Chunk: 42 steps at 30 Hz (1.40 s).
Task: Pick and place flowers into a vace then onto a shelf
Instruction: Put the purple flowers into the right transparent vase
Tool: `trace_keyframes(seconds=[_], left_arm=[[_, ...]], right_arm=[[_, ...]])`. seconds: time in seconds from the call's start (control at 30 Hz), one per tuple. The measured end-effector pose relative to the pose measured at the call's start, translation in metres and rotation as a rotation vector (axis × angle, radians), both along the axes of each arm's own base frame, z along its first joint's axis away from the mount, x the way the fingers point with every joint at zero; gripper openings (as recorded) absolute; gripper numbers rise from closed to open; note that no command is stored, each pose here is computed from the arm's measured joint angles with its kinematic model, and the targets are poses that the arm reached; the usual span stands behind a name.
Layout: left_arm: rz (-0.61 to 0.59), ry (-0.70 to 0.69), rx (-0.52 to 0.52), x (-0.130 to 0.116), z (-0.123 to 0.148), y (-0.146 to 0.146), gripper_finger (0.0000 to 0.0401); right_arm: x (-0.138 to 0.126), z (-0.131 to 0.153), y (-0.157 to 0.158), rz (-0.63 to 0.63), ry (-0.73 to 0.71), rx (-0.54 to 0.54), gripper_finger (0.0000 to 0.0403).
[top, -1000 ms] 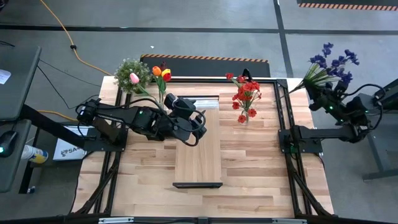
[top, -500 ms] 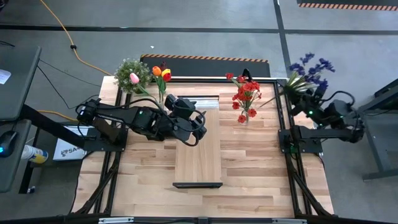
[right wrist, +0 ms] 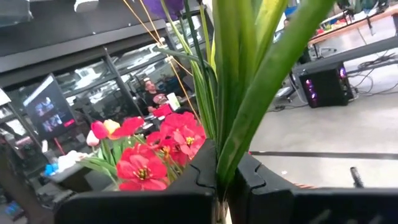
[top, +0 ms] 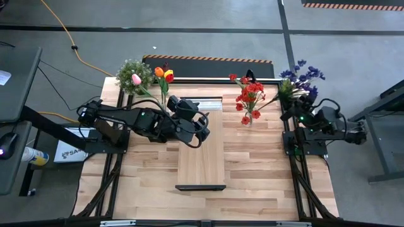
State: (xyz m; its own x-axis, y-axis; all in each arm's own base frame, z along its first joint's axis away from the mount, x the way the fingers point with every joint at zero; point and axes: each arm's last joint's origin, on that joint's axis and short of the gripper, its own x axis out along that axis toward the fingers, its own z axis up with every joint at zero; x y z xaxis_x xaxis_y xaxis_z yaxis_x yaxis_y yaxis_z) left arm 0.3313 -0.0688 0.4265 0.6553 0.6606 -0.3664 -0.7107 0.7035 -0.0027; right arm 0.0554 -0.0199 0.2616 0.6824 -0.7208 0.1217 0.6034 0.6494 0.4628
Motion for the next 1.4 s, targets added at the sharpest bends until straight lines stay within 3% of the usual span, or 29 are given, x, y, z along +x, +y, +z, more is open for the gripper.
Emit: trace_keyframes(seconds=[0.7, 1.4], left_arm=[[0.002, 0.0, 0.002, 0.0, 0.0, 0.0, 0.0276], [0.002, 0.004, 0.007, 0.0, 0.0, 0.0, 0.0276]], right_arm=[[0.037, -0.002, 0.0, -0.089, 0.232, -0.121, 0.0], [0.056, -0.014, 0.0, -0.08, 0.31, -0.064, 0.0]])
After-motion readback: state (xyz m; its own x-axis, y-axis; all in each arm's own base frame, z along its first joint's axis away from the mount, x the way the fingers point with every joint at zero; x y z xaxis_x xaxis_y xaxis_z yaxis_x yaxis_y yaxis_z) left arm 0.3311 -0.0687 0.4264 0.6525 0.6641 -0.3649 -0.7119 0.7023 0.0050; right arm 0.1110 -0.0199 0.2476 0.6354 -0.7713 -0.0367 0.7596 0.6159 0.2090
